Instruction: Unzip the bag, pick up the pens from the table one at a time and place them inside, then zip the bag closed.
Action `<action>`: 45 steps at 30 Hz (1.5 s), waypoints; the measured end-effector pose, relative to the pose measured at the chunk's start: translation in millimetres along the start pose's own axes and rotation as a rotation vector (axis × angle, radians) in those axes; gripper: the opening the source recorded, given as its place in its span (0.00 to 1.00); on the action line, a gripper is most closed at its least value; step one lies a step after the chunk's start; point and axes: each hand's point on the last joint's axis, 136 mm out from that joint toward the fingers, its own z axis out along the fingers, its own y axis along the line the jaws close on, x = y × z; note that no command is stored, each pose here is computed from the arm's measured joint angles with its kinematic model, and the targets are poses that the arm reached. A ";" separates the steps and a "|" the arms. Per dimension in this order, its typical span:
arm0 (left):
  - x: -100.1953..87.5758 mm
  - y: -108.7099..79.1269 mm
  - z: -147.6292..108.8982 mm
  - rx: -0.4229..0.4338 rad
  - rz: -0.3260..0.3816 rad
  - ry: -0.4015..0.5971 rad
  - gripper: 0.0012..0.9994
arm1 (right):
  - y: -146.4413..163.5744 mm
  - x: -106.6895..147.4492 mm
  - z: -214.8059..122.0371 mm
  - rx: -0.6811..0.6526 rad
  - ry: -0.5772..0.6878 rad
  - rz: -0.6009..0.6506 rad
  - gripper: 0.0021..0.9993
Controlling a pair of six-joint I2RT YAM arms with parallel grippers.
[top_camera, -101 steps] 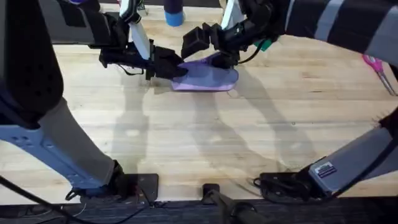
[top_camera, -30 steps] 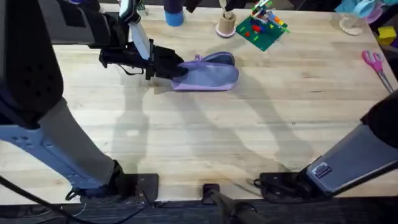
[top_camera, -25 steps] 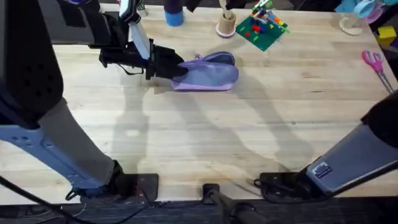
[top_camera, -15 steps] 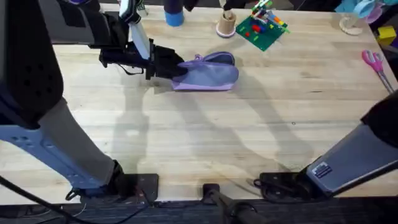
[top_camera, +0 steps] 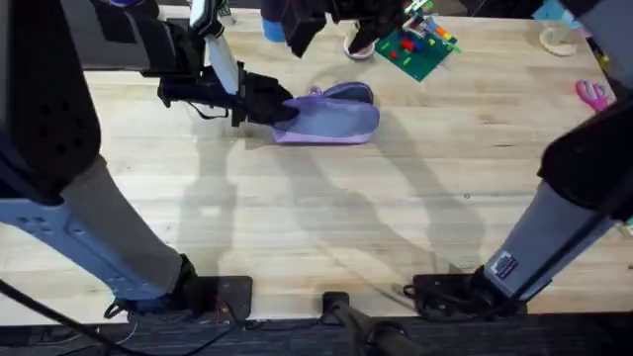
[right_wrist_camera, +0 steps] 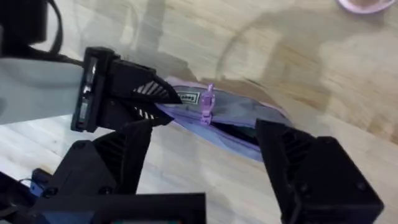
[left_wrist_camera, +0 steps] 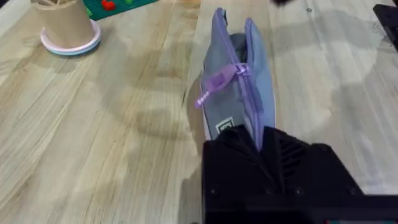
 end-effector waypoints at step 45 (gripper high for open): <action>0.0 0.0 0.0 0.000 0.000 0.000 0.04 | -12.7 28.3 74.0 0.035 0.209 -0.023 0.96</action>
